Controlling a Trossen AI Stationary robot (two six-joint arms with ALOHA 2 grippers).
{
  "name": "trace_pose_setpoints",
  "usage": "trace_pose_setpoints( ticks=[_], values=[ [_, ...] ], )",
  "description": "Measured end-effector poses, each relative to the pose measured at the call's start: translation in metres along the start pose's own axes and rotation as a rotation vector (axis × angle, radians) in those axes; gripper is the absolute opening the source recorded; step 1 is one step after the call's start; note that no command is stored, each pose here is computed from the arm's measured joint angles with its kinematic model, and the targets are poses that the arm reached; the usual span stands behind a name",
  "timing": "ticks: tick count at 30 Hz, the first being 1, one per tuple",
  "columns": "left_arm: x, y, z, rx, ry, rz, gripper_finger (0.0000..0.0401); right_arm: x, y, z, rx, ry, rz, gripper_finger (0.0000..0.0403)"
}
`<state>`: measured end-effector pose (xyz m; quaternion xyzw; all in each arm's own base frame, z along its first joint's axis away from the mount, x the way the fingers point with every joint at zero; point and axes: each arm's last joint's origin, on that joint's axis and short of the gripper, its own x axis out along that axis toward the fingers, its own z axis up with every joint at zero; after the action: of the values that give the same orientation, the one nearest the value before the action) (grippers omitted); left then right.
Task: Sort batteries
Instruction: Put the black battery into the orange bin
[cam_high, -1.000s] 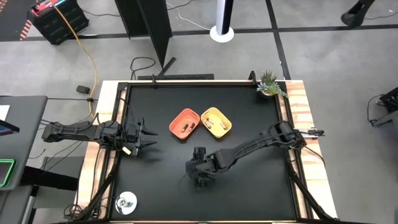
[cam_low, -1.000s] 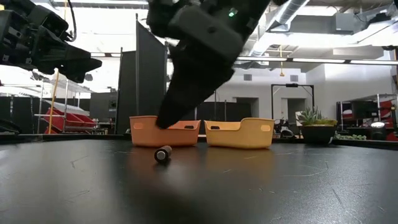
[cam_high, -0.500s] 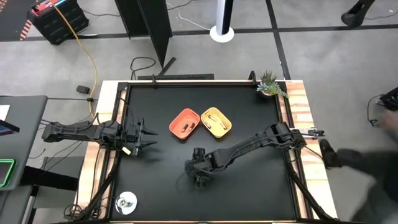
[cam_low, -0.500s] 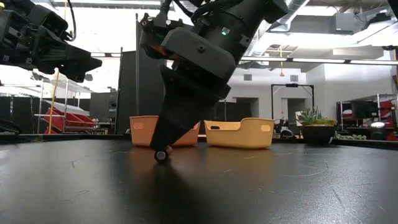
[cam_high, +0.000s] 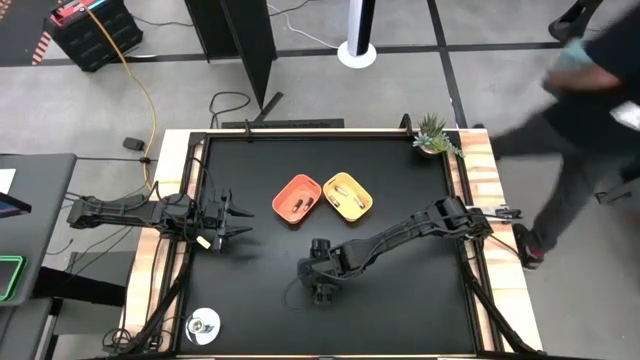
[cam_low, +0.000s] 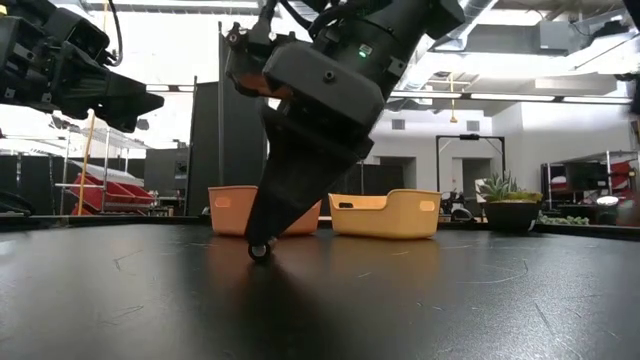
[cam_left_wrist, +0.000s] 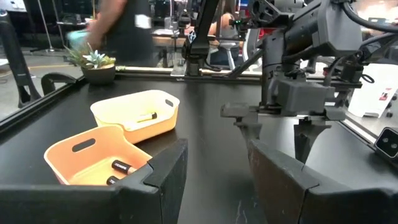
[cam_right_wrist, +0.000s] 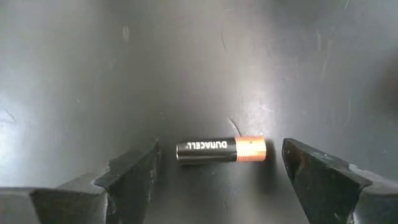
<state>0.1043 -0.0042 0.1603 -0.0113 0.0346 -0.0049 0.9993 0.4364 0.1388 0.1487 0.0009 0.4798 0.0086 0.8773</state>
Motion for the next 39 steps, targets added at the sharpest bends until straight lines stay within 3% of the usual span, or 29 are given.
trace_pose_setpoints(
  ticks=[19,34,39],
  values=[
    [0.000,0.000,0.000,0.002,0.002,0.002,0.0167,0.017,-0.001,-0.005,-0.007,0.019,-0.001,0.0345],
    [0.000,0.000,0.000,0.003,0.004,0.001,0.0167,0.018,-0.006,-0.006,-0.005,0.036,-0.011,0.0199],
    [0.000,0.000,0.000,0.003,0.005,0.001,0.0167,0.015,-0.006,0.000,-0.012,0.020,-0.006,0.0187]
  ],
)
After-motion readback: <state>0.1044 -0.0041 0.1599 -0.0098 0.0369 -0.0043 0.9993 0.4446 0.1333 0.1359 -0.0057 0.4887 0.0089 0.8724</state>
